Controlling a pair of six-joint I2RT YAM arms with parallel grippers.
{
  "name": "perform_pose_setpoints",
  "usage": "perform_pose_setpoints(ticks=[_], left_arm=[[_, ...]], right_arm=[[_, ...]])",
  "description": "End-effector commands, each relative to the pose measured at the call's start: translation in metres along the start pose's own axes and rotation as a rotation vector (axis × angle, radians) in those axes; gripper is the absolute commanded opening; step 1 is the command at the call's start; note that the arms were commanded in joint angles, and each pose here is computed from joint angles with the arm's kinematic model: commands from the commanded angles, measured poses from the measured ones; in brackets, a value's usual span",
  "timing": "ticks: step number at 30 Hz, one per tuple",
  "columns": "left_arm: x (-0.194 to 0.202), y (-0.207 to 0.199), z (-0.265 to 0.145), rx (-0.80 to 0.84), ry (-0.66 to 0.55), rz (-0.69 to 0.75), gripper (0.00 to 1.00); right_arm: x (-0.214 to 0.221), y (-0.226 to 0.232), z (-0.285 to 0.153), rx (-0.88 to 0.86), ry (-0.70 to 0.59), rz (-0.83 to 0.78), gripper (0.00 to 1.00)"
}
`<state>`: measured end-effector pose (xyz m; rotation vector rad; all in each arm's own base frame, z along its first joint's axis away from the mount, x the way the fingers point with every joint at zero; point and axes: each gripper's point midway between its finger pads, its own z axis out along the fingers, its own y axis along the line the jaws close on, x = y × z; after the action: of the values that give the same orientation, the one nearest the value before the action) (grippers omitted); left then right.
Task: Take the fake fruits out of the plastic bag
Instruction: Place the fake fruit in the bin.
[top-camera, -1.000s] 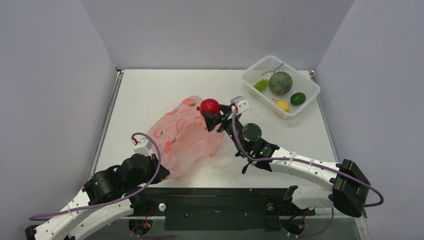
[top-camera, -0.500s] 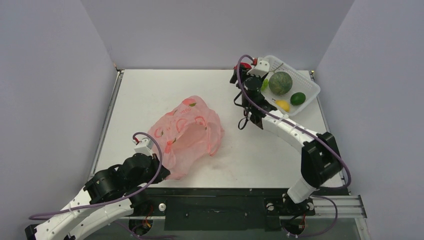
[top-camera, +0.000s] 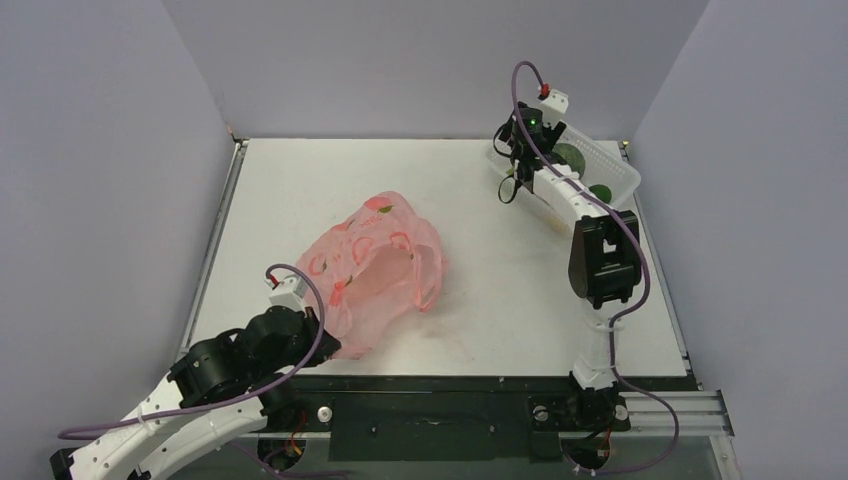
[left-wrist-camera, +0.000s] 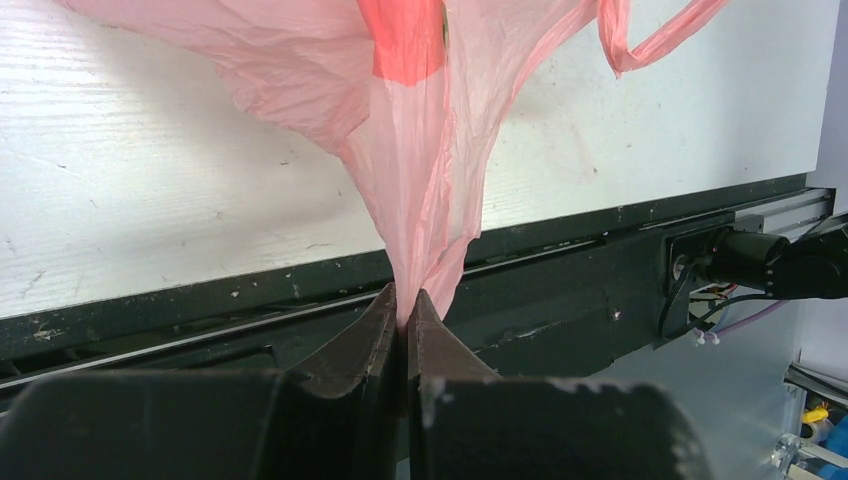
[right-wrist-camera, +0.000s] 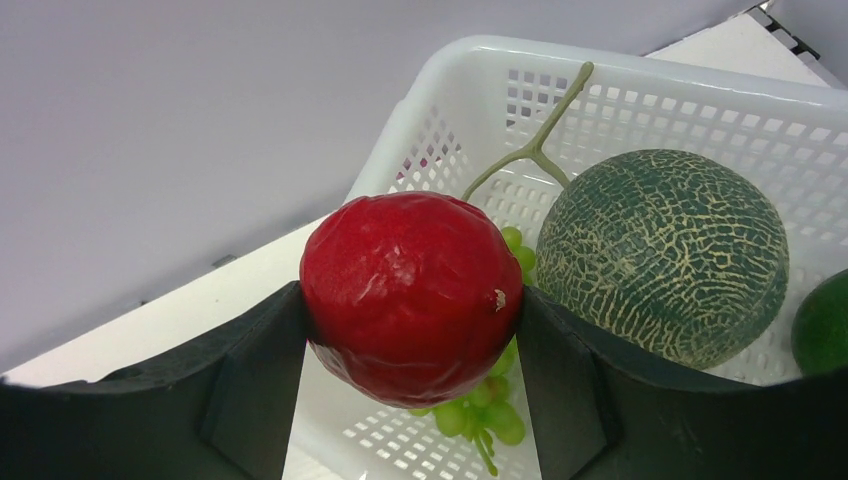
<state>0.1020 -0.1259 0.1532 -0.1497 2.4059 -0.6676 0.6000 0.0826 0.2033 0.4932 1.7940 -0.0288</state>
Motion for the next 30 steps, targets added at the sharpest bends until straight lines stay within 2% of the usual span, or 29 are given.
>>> perform_pose_setpoints(ticks=[1, 7, 12, 24, 30], left_arm=[[-0.012, -0.015, -0.001, 0.041, -0.03, -0.01, 0.0], [-0.011, -0.018, 0.0, 0.045, -0.022, -0.009, 0.0], [-0.011, -0.017, -0.002, 0.048, -0.026, -0.014, 0.0], [-0.01, -0.02, 0.0, 0.054, -0.019, -0.011, 0.0], [-0.011, -0.019, -0.001, 0.057, -0.02, -0.012, 0.0]], right_arm=[[-0.001, 0.005, 0.011, 0.001, 0.045, 0.009, 0.25], [0.008, -0.01, 0.024, 0.049, 0.072, -0.011, 0.42], [0.009, -0.016, 0.022, 0.06, 0.082, -0.033, 0.62], [0.002, -0.019, 0.005, 0.023, 0.105, -0.066, 0.78], [-0.004, -0.021, -0.004, 0.015, 0.088, -0.062, 0.82]])
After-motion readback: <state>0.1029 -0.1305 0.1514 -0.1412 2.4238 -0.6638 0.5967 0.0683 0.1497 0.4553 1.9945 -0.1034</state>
